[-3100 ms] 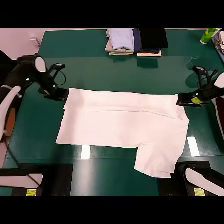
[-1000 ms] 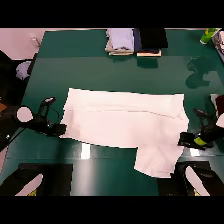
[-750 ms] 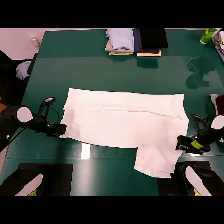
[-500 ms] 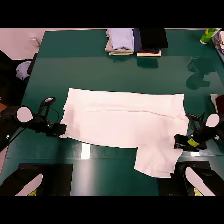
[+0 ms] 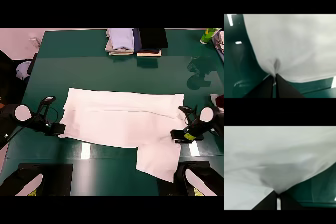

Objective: Fold the shirts.

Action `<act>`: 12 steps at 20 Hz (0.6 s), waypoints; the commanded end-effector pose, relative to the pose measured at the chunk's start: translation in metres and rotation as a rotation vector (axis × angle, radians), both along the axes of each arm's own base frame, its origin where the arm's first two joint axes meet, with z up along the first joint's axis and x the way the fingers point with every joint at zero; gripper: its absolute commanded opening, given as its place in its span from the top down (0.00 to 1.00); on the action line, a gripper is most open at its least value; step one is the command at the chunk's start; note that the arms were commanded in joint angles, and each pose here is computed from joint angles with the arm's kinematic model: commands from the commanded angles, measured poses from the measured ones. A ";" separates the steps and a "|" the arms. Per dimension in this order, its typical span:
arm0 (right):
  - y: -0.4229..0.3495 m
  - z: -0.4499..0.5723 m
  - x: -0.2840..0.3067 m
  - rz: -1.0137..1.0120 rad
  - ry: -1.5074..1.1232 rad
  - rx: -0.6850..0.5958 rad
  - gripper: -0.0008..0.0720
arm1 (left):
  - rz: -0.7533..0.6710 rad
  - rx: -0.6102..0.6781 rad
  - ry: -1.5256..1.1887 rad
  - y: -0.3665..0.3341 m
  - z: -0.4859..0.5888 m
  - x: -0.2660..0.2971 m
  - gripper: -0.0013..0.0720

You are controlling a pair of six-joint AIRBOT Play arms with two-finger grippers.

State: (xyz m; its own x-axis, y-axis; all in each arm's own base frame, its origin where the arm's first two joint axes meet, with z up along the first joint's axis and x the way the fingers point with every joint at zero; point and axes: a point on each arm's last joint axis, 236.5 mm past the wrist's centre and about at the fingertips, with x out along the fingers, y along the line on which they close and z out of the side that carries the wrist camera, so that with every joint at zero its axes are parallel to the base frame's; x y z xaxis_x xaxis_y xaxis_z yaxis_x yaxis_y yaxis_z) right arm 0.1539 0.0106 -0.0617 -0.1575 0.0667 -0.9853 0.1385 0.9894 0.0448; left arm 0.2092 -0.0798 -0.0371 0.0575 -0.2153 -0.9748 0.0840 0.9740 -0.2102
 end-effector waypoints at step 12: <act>-0.049 0.107 0.088 0.000 -0.382 -0.117 0.97 | 0.003 -0.015 -0.310 -0.006 0.080 0.088 0.95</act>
State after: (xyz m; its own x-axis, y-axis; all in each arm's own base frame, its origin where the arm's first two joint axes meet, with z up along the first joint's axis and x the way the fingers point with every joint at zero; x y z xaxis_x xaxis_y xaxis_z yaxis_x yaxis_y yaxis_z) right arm 0.2015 -0.0361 0.0328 0.1428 -0.0390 -0.9890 0.1643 0.9863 -0.0152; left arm 0.2570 -0.0818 0.0214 0.2141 -0.2172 -0.9524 0.1375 0.9720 -0.1907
